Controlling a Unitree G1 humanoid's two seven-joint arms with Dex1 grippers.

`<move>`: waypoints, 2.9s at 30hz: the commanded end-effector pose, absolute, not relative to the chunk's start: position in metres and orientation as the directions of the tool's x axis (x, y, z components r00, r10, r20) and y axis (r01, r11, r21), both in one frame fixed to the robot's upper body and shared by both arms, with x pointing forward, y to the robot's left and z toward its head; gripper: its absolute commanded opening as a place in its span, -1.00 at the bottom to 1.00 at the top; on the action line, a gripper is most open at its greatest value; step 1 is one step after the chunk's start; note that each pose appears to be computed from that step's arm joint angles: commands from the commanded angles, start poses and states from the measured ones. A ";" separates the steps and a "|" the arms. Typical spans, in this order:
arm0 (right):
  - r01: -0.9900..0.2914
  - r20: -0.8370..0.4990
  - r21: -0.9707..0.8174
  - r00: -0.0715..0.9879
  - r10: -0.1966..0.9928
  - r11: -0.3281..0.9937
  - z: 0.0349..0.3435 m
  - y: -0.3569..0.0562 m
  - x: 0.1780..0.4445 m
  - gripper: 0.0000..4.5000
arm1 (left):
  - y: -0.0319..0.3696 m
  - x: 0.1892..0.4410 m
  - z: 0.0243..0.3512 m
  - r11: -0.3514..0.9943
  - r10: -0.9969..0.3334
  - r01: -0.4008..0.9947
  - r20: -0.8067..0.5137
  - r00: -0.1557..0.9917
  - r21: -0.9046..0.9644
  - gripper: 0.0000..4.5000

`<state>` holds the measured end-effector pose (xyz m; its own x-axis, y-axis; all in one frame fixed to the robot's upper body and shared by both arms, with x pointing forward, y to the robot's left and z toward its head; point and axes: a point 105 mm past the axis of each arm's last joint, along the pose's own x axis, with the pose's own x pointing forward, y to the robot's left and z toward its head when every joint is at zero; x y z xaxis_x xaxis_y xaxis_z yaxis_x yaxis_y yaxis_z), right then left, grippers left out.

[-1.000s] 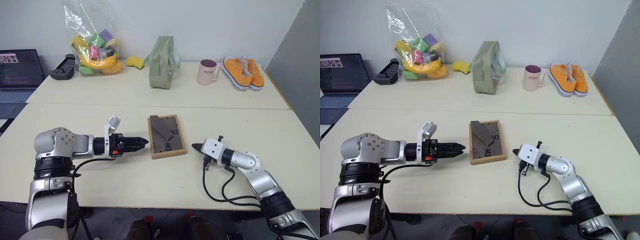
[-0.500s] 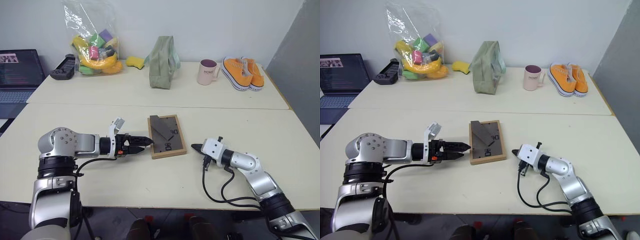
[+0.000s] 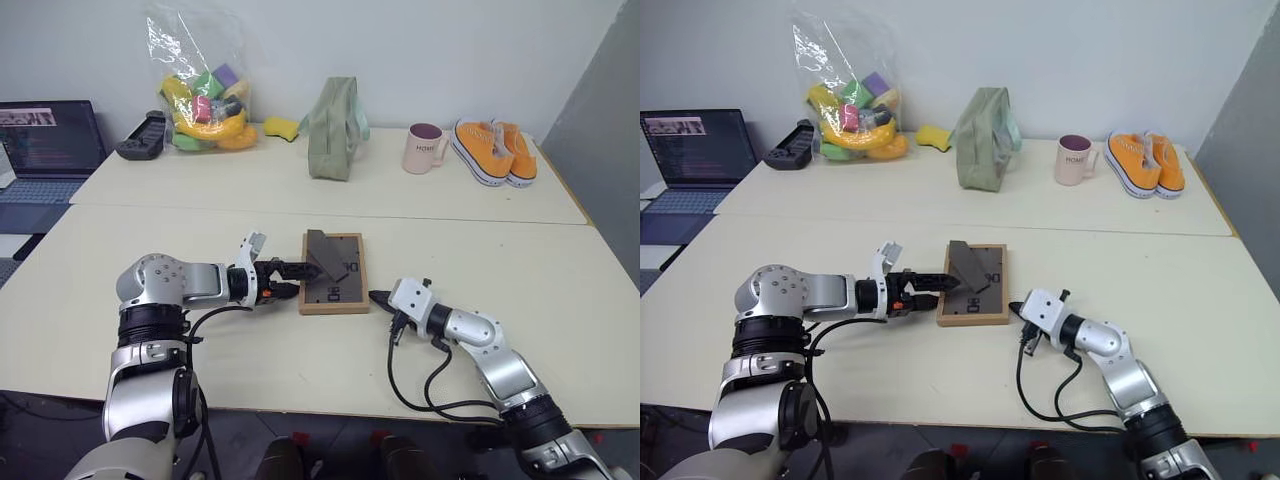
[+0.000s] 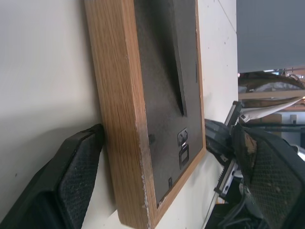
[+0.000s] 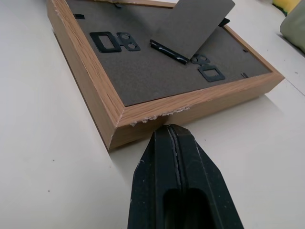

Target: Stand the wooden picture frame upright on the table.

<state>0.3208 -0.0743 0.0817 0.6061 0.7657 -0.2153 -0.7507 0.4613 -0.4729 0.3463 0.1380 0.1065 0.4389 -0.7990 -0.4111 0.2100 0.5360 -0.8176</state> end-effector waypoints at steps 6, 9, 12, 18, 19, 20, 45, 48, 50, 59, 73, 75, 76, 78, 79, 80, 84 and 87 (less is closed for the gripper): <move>-0.744 -0.143 -0.455 0.603 0.785 0.489 0.094 -0.059 0.314 -1.00 | 0.151 0.342 0.071 0.595 -0.748 0.086 -0.511 0.424 -0.799 0.99; -0.749 -0.123 -0.443 0.595 0.794 0.493 0.097 -0.052 0.311 -1.00 | 0.152 0.342 0.071 0.592 -0.749 0.088 -0.507 0.426 -0.801 0.99; -0.753 -0.100 -0.435 0.586 0.804 0.494 0.102 -0.045 0.309 -1.00 | 0.154 0.343 0.071 0.593 -0.748 0.089 -0.506 0.429 -0.800 0.99; -0.763 -0.084 -0.411 0.577 0.812 0.500 0.104 -0.035 0.308 -1.00 | 0.160 0.344 0.071 0.599 -0.740 0.088 -0.508 0.441 -0.796 0.99; -0.762 -0.084 -0.410 0.578 0.811 0.501 0.104 -0.036 0.308 -1.00 | 0.160 0.344 0.071 0.599 -0.740 0.088 -0.508 0.441 -0.796 0.99; -0.761 -0.085 -0.411 0.580 0.810 0.502 0.104 -0.037 0.309 -1.00 | 0.161 0.345 0.070 0.600 -0.739 0.088 -0.508 0.443 -0.795 0.99; -0.749 -0.110 -0.428 0.599 0.793 0.506 0.100 -0.048 0.314 -1.00 | 0.157 0.355 0.085 0.528 -0.770 0.131 -0.408 0.490 -0.839 -0.40; -0.745 -0.110 -0.432 0.603 0.790 0.508 0.101 -0.050 0.315 -1.00 | 0.152 0.357 0.095 0.482 -0.797 0.158 -0.356 0.488 -0.862 -0.41; -0.740 -0.112 -0.439 0.607 0.786 0.509 0.101 -0.053 0.317 -1.00 | 0.148 0.359 0.106 0.460 -0.813 0.212 -0.313 0.491 -0.863 -0.41; -0.713 -0.152 -0.475 0.644 0.750 0.516 0.101 -0.084 0.326 -1.00 | 0.153 0.401 0.201 0.489 -0.749 0.565 0.012 0.663 -0.665 -0.41; -0.795 -0.084 -0.332 0.562 0.823 0.508 0.148 -0.123 0.323 -1.00 | 0.129 0.376 0.262 0.518 -0.855 0.853 0.068 0.514 0.062 -0.41; -0.812 -0.029 -0.297 0.534 0.845 0.503 0.170 -0.127 0.320 -1.00 | 0.132 0.370 0.253 0.502 -0.862 0.851 0.012 0.507 0.152 -0.41; -0.817 -0.007 -0.288 0.523 0.852 0.499 0.179 -0.128 0.318 -1.00 | 0.134 0.368 0.249 0.492 -0.865 0.851 -0.013 0.502 0.182 -0.41; -0.817 0.059 -0.279 0.511 0.858 0.505 0.199 -0.130 0.317 -1.00 | 0.137 0.363 0.242 0.467 -0.867 0.851 -0.065 0.494 0.242 -0.41; -0.812 0.101 -0.269 0.511 0.854 0.518 0.211 -0.131 0.318 -1.00 | 0.139 0.361 0.239 0.454 -0.867 0.849 -0.088 0.491 0.271 -0.41; -0.806 0.156 -0.249 0.513 0.844 0.537 0.225 -0.129 0.321 -1.00 | 0.141 0.359 0.237 0.444 -0.865 0.847 -0.105 0.490 0.292 -0.41; -0.820 0.243 -0.170 0.503 0.830 0.547 0.240 -0.114 0.326 -1.00 | 0.141 0.357 0.242 0.433 -0.865 0.841 -0.114 0.489 0.324 -0.41; -0.830 0.231 -0.147 0.500 0.835 0.538 0.229 -0.105 0.329 -1.00 | 0.140 0.357 0.247 0.436 -0.867 0.841 -0.104 0.488 0.320 -0.41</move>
<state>0.3291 -0.1074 0.2306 0.5009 0.8353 0.2267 -0.8289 0.5383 -0.1522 0.3619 0.1446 0.2209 0.5004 -0.8516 -0.1559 0.8549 0.4575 0.2448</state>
